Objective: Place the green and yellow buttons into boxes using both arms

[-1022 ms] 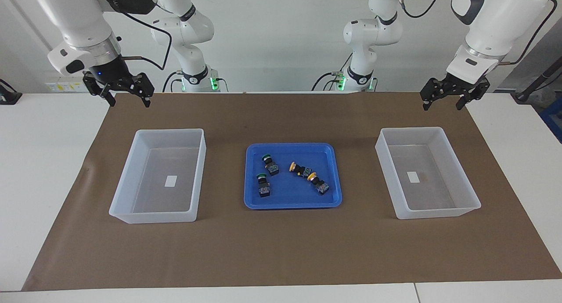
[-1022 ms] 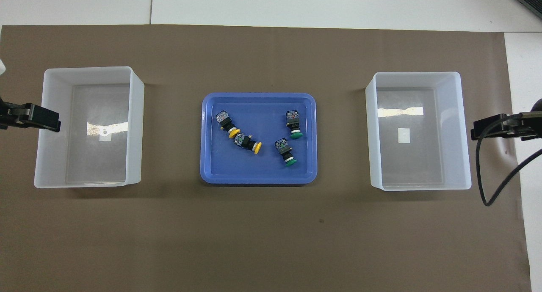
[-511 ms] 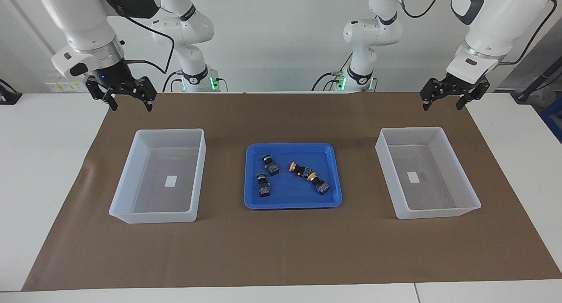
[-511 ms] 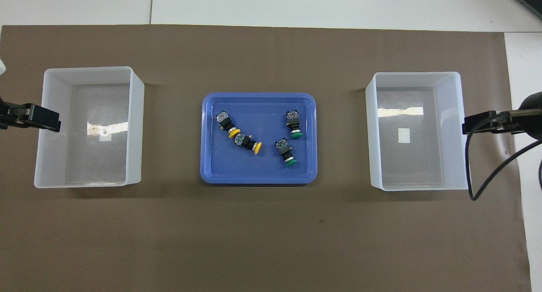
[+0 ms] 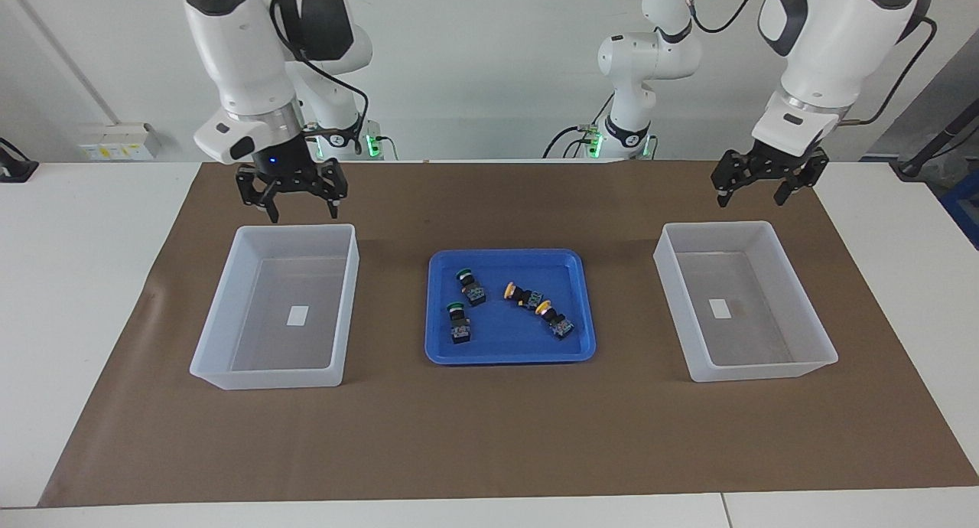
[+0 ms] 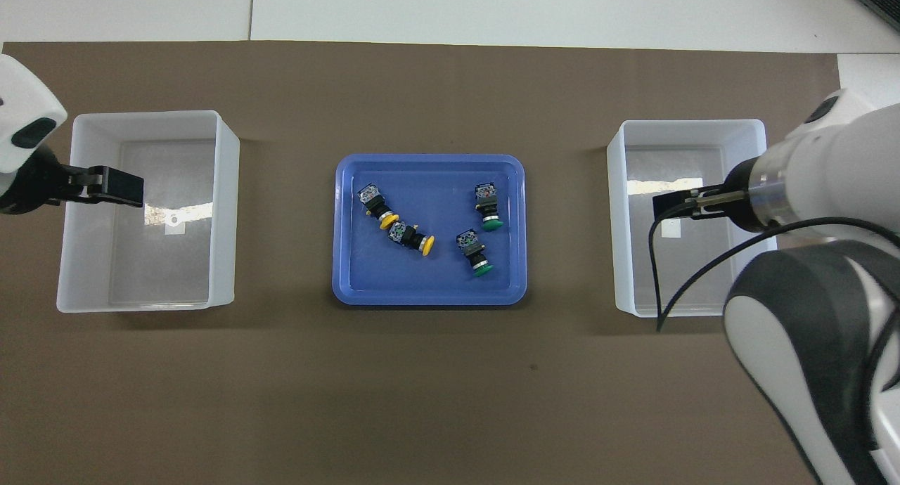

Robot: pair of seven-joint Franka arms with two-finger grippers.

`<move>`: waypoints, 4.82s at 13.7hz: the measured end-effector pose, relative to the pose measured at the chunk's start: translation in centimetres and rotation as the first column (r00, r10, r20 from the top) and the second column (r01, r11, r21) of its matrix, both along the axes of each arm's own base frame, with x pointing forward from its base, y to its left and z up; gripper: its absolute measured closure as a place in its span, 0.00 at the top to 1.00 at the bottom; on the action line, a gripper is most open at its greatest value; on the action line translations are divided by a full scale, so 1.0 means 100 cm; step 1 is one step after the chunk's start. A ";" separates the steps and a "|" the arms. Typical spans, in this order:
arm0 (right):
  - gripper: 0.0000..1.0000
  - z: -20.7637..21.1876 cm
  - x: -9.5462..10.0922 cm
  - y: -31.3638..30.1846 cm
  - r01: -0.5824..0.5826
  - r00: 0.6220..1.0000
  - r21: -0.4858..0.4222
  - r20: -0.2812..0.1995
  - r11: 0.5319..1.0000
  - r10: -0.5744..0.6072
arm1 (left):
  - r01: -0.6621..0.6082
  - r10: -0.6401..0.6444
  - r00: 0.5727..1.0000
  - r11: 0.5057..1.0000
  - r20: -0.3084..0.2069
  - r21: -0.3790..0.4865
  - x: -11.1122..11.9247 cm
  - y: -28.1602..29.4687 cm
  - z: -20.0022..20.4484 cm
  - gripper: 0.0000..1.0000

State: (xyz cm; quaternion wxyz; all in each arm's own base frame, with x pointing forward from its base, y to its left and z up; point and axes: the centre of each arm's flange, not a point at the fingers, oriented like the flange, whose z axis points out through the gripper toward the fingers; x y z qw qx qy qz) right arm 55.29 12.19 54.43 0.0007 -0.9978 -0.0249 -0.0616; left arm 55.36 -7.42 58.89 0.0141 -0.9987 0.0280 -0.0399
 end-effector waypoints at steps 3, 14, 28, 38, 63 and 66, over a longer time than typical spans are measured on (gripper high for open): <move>1.00 -0.064 0.015 0.085 0.058 0.997 0.026 0.044 0.998 -0.059 | -0.102 0.107 0.993 0.990 0.051 -0.096 -0.001 -0.043 -0.026 1.00; 1.00 -0.209 0.039 0.176 0.031 0.991 0.111 0.129 0.993 -0.045 | -0.447 0.487 0.872 0.836 0.054 -0.317 0.035 -0.185 -0.186 1.00; 0.71 -0.250 0.032 0.196 -0.088 0.990 0.082 0.113 0.993 0.078 | -0.452 0.469 0.883 0.851 0.002 -0.267 0.017 -0.231 -0.293 1.00; 0.41 -0.173 0.050 0.172 -0.031 0.998 0.084 0.059 0.996 0.026 | -0.426 0.448 0.894 0.863 0.023 -0.271 0.016 -0.226 -0.295 0.47; 0.98 -0.206 0.059 -0.142 -0.381 0.923 -0.061 0.039 0.923 0.383 | -0.080 0.074 0.992 0.996 -0.103 -0.049 0.100 0.100 -0.195 0.44; 1.00 -0.152 0.070 -0.102 -0.356 0.933 0.000 0.053 0.934 0.356 | -0.069 0.066 0.996 0.996 -0.053 -0.050 0.079 0.092 -0.225 0.44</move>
